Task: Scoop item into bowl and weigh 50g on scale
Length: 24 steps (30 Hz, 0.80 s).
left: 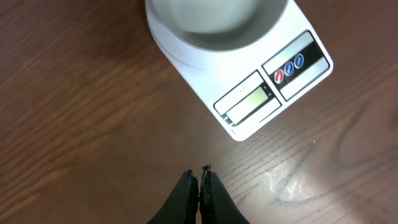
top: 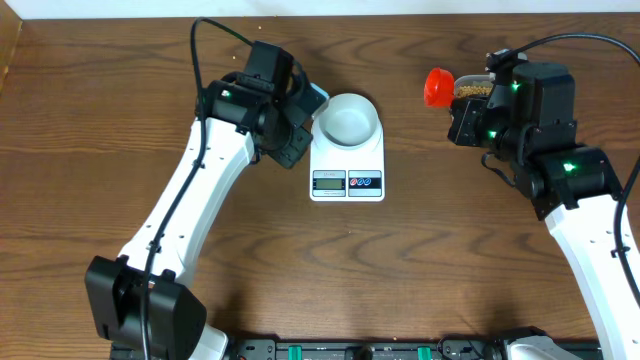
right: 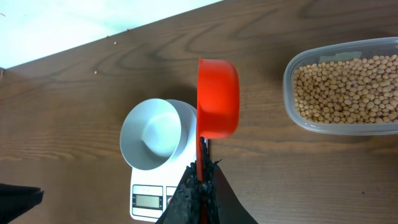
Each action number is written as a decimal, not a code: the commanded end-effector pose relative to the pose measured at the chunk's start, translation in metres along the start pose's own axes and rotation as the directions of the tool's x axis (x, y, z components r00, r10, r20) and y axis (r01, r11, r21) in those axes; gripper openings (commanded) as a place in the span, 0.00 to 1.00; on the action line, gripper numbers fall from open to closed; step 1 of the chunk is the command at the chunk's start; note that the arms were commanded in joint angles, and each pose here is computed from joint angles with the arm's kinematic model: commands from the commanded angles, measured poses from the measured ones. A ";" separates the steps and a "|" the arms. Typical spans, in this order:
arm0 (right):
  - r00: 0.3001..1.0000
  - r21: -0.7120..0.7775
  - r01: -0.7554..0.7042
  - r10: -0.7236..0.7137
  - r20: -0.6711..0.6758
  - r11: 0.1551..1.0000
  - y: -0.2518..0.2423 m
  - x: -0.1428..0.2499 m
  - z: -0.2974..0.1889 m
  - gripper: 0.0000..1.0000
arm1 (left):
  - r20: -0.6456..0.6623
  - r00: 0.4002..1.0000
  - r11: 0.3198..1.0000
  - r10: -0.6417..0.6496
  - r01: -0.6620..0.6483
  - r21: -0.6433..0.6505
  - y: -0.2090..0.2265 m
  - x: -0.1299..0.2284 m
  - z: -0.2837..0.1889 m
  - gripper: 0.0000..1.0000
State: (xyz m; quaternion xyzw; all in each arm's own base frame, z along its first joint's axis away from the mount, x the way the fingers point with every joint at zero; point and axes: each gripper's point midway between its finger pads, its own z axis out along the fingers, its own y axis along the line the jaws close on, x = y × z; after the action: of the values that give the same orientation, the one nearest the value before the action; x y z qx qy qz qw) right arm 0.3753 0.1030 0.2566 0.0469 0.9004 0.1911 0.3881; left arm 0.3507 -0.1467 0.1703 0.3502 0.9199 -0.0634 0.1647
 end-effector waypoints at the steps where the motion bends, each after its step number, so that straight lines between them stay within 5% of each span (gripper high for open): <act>1: 0.999 0.001 0.017 -0.017 0.030 1.000 0.001 -0.011 -0.005 0.01 | 0.015 0.999 0.999 0.040 -0.040 0.000 -0.002 0.001 -0.011 0.07; 9: 0.999 0.000 0.018 -0.018 0.033 1.000 0.002 -0.012 -0.005 0.01 | 0.014 1.000 1.000 -0.004 0.004 0.003 -0.002 0.001 -0.011 0.07; 24: 0.999 0.003 0.017 -0.017 0.031 1.000 0.001 -0.011 -0.005 0.01 | 0.114 0.939 0.912 0.324 -0.342 0.228 -0.048 0.004 -0.014 0.07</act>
State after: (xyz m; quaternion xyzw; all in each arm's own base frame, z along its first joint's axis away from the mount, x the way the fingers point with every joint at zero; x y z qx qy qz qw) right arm 0.3758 0.1031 0.2571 0.0467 0.8997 0.1914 0.3894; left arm 0.3262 -0.1705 0.1729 0.4689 0.8589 -0.1359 0.1546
